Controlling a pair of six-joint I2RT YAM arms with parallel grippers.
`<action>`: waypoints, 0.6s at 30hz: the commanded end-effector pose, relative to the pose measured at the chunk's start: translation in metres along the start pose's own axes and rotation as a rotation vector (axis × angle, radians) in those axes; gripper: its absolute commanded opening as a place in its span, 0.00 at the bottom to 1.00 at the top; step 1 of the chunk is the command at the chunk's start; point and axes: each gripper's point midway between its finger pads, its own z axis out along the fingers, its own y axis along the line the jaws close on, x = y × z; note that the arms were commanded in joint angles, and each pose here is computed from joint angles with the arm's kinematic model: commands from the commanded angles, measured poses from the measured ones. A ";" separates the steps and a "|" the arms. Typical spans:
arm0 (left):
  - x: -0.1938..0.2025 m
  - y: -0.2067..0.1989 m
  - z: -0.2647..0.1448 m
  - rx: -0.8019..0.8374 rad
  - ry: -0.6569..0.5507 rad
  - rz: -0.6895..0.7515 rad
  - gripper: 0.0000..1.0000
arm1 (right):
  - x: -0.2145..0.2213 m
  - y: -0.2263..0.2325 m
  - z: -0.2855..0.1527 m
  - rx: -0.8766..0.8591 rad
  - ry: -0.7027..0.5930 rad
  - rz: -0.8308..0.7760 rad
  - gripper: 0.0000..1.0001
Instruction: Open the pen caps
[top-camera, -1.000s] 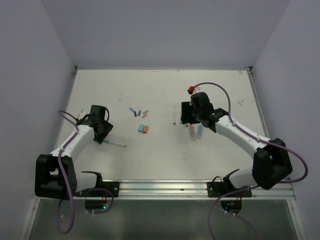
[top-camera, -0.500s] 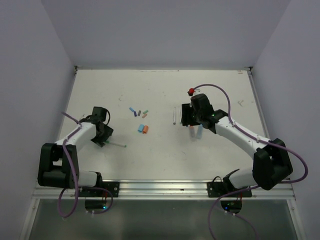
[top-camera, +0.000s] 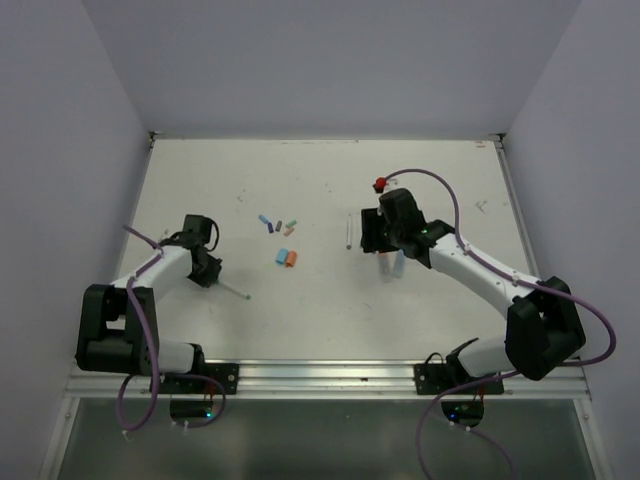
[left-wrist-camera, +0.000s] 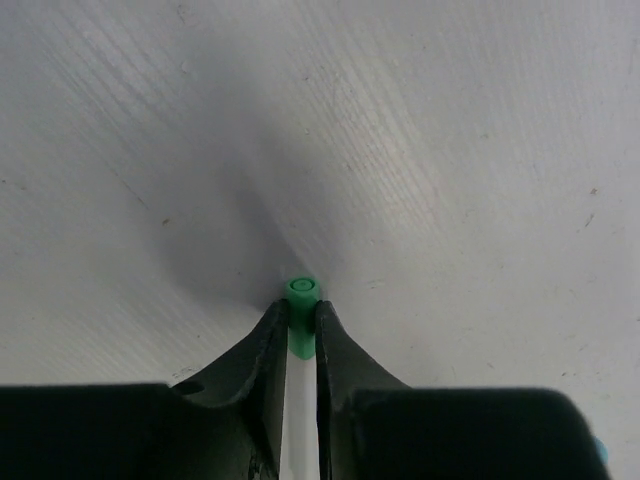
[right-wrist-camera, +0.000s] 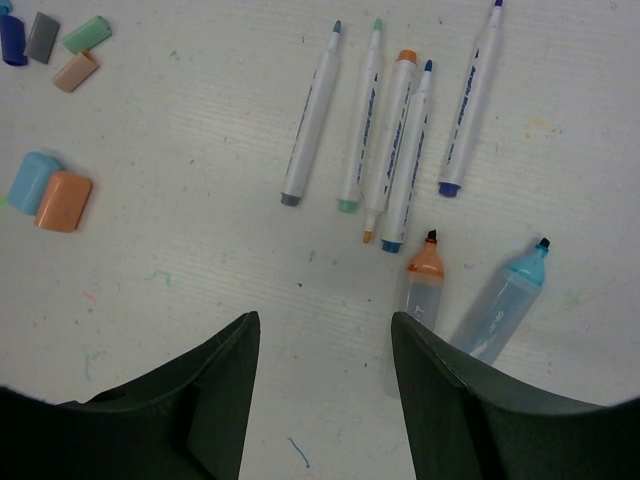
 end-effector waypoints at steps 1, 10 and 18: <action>0.008 0.003 0.015 0.005 0.025 0.009 0.14 | -0.011 0.003 -0.009 -0.001 -0.044 -0.012 0.59; -0.014 -0.024 -0.014 0.180 -0.057 0.083 0.00 | -0.003 0.030 -0.009 -0.058 -0.034 -0.020 0.59; -0.008 -0.105 -0.093 0.803 -0.112 0.353 0.00 | -0.002 0.106 -0.007 -0.350 -0.029 0.024 0.59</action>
